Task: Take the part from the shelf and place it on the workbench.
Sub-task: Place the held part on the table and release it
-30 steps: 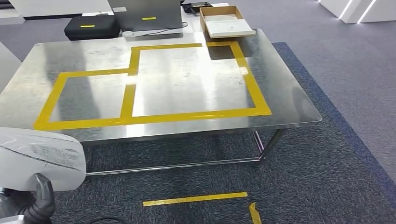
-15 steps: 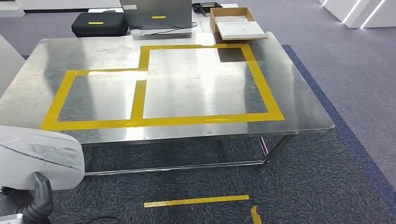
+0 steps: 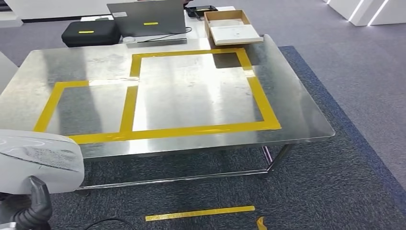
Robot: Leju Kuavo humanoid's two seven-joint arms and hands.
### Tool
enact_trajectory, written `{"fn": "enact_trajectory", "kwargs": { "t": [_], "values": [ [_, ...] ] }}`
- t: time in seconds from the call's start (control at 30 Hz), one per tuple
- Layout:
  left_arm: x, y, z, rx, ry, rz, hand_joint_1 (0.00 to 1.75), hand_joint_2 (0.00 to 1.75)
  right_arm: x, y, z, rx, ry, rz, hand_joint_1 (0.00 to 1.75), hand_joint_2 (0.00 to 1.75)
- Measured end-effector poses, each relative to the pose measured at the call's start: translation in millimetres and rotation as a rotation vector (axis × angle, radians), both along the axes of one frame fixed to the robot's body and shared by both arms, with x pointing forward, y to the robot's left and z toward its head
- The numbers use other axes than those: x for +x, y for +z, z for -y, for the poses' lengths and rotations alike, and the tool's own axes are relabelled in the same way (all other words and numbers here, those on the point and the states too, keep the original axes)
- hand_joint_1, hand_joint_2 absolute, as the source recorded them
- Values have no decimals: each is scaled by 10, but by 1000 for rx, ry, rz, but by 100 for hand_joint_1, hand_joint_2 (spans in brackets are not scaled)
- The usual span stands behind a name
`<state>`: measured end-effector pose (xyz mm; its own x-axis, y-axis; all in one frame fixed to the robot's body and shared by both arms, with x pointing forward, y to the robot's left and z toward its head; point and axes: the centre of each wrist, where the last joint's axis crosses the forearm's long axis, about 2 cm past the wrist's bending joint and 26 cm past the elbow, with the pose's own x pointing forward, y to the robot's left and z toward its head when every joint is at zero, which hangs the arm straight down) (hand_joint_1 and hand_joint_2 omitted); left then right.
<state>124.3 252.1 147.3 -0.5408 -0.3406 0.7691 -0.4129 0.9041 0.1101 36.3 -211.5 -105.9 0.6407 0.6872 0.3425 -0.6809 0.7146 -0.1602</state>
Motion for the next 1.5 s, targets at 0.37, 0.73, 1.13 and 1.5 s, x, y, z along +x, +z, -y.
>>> {"fn": "enact_trajectory", "kwargs": {
  "t": [0.37, 0.73, 1.13, 1.5],
  "values": [
    [23, 15, 27, -10, 4, 15, 175, 175, 19, 2, 2, -5, -3, -2, 0, 0],
    [22, -9, -5, 112, 118, -47, 175, 175, -28, -6, 25, -42, -18, -20, 0, 0],
    [712, -59, -666, 762, 468, -92, 175, 175, 33, -22, 168, -73, 90, -77, 0, 0],
    [1859, -47, -710, 1151, 324, -235, 175, 175, 182, -12, 227, -96, 147, -100, 0, 0]
  ]
}}
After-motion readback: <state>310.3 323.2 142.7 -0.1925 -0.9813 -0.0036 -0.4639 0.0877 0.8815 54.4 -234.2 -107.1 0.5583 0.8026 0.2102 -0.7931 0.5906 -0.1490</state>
